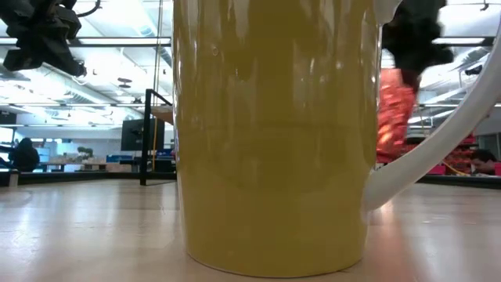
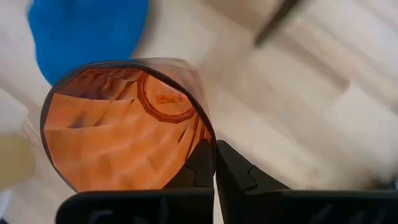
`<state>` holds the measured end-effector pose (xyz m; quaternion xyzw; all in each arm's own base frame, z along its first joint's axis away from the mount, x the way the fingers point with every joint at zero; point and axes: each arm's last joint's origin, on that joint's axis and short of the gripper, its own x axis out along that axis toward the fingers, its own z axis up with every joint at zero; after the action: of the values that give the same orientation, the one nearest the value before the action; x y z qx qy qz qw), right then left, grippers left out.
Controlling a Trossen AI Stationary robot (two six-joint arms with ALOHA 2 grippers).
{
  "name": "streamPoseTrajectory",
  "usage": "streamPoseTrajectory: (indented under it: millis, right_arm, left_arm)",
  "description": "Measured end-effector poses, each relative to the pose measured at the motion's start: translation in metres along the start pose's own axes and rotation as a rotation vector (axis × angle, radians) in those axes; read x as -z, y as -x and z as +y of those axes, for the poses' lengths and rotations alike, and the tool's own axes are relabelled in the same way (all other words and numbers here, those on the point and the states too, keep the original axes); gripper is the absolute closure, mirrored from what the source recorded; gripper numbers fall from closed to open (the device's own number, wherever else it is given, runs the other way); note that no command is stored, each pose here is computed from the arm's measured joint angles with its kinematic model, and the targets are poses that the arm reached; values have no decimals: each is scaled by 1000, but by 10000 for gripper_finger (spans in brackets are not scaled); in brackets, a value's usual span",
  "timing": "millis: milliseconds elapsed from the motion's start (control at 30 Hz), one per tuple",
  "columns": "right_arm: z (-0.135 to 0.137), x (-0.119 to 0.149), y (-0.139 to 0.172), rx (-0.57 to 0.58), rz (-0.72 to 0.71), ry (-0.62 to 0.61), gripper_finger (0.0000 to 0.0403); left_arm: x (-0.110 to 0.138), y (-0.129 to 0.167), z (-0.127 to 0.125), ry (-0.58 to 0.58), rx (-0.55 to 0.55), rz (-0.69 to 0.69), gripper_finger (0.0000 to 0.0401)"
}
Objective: Stack small to large cups/mugs on shelf
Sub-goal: Move the orange glass to the middle of the table
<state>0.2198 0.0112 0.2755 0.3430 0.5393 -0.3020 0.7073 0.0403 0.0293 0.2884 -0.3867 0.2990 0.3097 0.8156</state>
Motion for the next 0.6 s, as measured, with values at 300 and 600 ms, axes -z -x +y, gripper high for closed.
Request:
streamPoseTrajectory:
  millis: [300,600]
  right_arm:
    - [8,-30,-24,16,66,133,400]
    - [36,-53,-27,71,78,276,400]
  left_arm:
    - [0,0,0,0,1,-2,377]
    - [0,0,0,16,1,-3,385]
